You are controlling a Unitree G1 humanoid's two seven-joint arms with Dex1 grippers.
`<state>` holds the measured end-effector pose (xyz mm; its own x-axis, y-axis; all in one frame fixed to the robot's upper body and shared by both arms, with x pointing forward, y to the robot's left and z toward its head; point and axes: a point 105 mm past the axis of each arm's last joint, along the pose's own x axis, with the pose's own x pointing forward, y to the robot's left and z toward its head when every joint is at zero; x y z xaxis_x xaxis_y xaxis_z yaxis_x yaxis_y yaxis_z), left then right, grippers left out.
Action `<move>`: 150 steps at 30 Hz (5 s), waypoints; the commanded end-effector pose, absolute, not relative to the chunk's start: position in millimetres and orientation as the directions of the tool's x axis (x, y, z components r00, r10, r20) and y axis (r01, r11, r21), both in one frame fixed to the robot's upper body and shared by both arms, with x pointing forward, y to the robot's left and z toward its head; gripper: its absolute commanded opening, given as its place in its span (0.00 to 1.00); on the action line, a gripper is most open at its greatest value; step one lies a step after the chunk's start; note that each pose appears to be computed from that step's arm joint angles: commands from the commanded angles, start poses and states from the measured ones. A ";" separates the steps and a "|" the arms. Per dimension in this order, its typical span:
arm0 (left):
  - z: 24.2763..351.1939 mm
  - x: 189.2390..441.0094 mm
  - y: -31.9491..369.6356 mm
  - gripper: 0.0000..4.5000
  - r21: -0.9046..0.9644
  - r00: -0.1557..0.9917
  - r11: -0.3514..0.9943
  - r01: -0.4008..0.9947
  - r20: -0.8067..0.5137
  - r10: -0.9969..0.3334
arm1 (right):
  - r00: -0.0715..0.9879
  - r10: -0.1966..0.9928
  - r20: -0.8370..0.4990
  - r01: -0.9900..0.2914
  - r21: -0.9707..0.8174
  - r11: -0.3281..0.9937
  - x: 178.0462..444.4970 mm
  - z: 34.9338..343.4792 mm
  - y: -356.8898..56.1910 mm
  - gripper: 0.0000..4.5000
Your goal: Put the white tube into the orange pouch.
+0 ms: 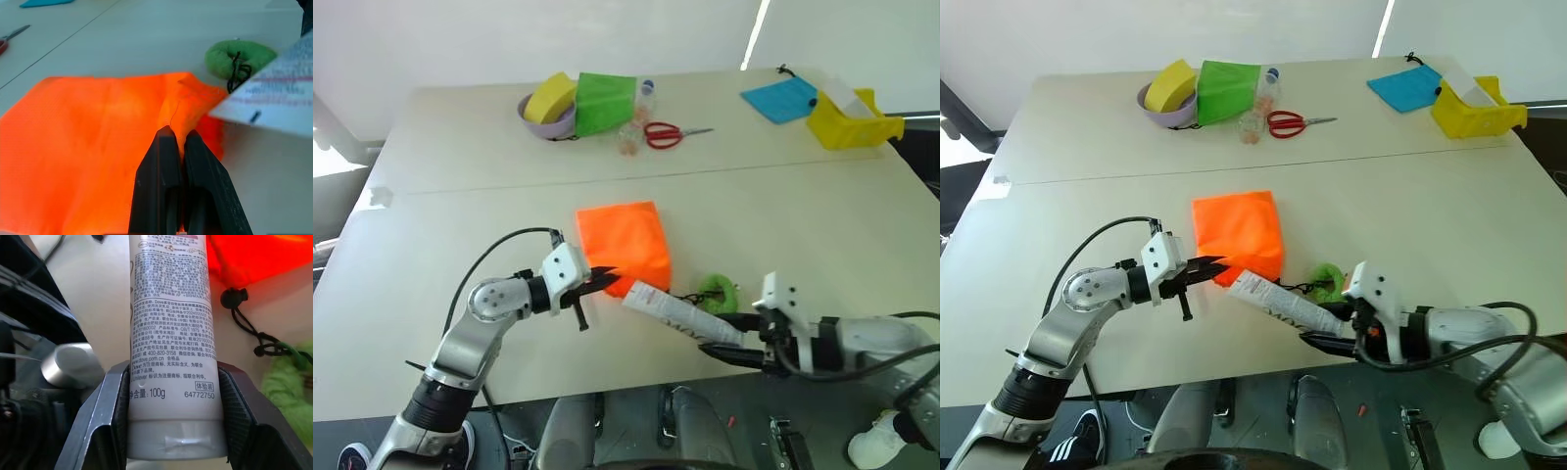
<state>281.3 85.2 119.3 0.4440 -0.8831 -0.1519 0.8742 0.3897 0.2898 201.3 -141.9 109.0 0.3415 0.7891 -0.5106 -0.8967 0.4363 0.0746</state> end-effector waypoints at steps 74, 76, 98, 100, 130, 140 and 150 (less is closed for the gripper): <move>122.9 263.5 75.5 0.00 0.249 0.380 0.340 0.907 -0.133 -0.916 | 0.619 0.716 -0.323 -0.651 0.299 0.697 300.0 114.7 -18.3 0.41; 123.4 263.6 75.0 0.00 0.250 0.380 0.341 0.907 -0.130 -0.916 | 0.627 0.711 -0.319 -0.644 0.301 0.703 303.0 116.0 -17.2 0.41; 119.2 263.6 77.4 0.00 0.257 0.385 0.342 0.904 -0.140 -0.912 | 0.544 0.772 -0.329 -0.725 0.279 0.630 295.3 110.8 -5.2 0.99; 119.4 263.3 77.5 0.00 0.256 0.384 0.341 0.904 -0.139 -0.913 | 0.537 0.778 -0.326 -0.733 0.277 0.622 292.8 112.0 -6.7 0.99; 118.4 264.9 80.6 0.00 0.268 0.393 0.344 0.900 -0.156 -0.906 | 0.477 0.803 -0.357 -0.835 0.101 0.541 275.3 129.3 -68.7 0.99; 118.9 260.5 83.8 0.00 0.270 0.372 0.321 0.908 -0.166 -0.913 | 0.530 0.786 -0.317 -0.825 0.022 0.565 283.2 157.0 -125.6 0.99; 121.3 259.8 87.9 0.00 0.282 0.339 0.280 0.917 -0.187 -0.922 | 0.704 0.592 -0.393 -0.668 -0.083 0.739 324.3 126.7 -156.5 0.99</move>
